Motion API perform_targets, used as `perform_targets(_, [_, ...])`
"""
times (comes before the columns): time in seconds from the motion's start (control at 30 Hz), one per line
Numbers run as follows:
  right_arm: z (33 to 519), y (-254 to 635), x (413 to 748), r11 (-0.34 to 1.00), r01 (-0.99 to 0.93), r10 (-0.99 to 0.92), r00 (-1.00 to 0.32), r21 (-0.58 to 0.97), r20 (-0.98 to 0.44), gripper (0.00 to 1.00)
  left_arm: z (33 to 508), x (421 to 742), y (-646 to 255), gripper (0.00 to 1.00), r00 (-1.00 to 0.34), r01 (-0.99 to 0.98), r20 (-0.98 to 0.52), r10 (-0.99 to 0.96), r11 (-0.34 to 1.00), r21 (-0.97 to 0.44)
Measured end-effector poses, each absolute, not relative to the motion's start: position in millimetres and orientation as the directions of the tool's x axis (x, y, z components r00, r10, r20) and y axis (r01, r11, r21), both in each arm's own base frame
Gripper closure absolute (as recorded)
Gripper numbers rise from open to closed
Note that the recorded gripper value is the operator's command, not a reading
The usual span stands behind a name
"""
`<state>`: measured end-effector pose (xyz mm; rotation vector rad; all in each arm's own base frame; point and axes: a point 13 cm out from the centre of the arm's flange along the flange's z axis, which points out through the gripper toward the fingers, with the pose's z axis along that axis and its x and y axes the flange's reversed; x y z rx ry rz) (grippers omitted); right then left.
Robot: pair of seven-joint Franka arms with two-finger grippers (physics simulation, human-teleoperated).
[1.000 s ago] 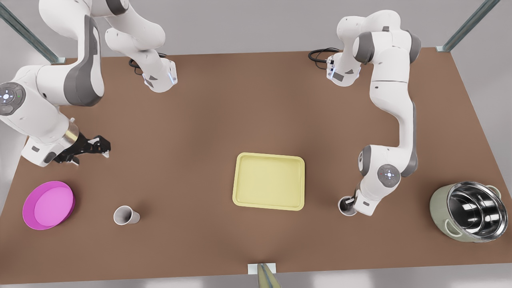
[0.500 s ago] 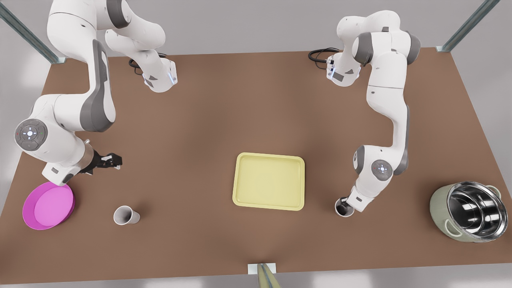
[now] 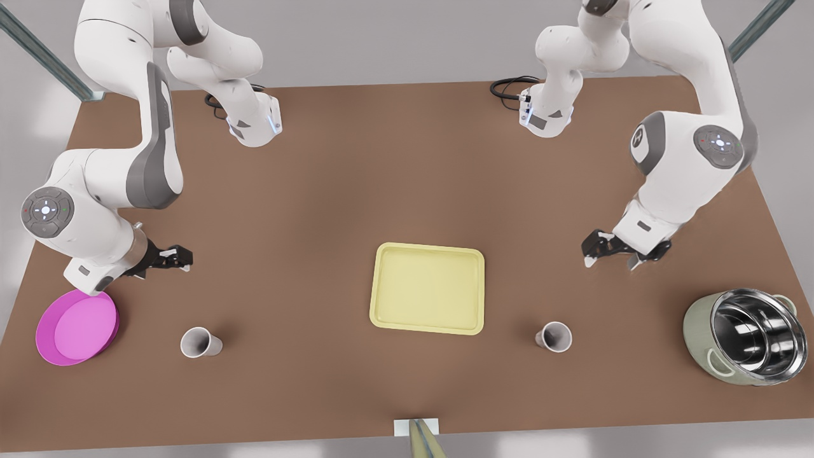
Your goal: Use the left arm to pick up the white IKEA cup from the tray and place it on the middle-left position; use the right arm to pick up the white IKEA cup from the tray and place it on the middle-right position
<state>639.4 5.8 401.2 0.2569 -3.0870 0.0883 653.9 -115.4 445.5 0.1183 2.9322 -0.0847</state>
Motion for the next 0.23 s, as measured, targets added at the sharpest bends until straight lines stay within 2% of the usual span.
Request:
perform_targets(0.1, [402, 5, 640, 0.985, -0.163, -0.16, -0.986, -0.055, 0.046, 0.0, 445, 621, -111, 0.0, -0.99, 0.082, -0.114, 0.077, 0.996, -0.034])
perform_targets(0.23, [403, 4, 640, 0.986, -0.157, -0.155, -0.987, -0.056, 0.043, 0.0, 434, 603, -104, 0.0, -0.997, 0.065, -0.031, 0.065, 0.998, -0.021])
